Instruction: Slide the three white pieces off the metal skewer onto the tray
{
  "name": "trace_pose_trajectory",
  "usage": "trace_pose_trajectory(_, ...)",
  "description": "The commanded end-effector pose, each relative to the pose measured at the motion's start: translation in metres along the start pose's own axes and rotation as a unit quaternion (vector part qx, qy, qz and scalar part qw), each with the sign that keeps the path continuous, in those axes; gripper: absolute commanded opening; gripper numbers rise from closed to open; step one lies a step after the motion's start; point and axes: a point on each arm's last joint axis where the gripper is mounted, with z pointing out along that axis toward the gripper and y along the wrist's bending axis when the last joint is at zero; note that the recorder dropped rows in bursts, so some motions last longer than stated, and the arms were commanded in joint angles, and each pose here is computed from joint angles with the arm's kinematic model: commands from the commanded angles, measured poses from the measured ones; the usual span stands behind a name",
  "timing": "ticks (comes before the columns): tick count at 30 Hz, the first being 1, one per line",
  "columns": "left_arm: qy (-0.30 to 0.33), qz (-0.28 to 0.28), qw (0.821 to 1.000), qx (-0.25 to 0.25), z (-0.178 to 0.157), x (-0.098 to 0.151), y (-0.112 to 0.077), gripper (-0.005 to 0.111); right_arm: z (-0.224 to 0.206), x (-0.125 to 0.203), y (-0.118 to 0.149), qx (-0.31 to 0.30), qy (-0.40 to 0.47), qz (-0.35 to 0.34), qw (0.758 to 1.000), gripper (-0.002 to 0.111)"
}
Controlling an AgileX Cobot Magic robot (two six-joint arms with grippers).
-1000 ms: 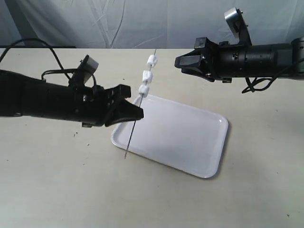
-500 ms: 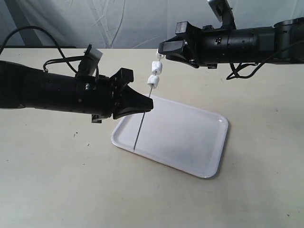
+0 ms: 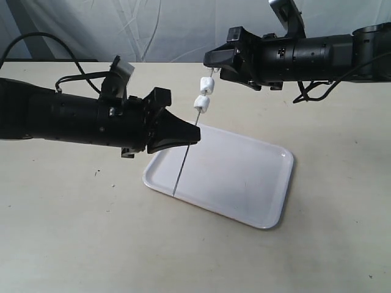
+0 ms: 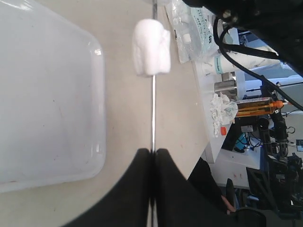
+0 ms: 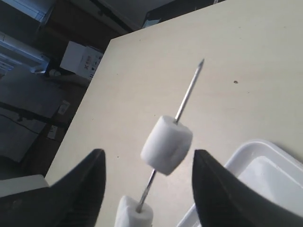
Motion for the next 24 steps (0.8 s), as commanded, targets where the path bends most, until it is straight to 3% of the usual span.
trace_pose_trajectory(1, -0.001, 0.011, 1.000, 0.010, -0.0004, -0.0001, -0.0060, 0.000, 0.0000, -0.0037, -0.0011, 0.014, -0.010, 0.006, 1.000, 0.045)
trace_pose_trajectory(5, -0.004, 0.012, 1.000, 0.005, -0.0004, -0.0006, -0.0051, 0.000, 0.0000, -0.0037, -0.0013, 0.015, -0.011, 0.006, 1.000, 0.035)
trace_pose_trajectory(24, 0.000, 0.014, 1.000, 0.013, -0.0004, 0.0001, -0.0065, 0.000, 0.0001, -0.0059, 0.0005, 0.011, -0.013, 0.003, 1.000, 0.034)
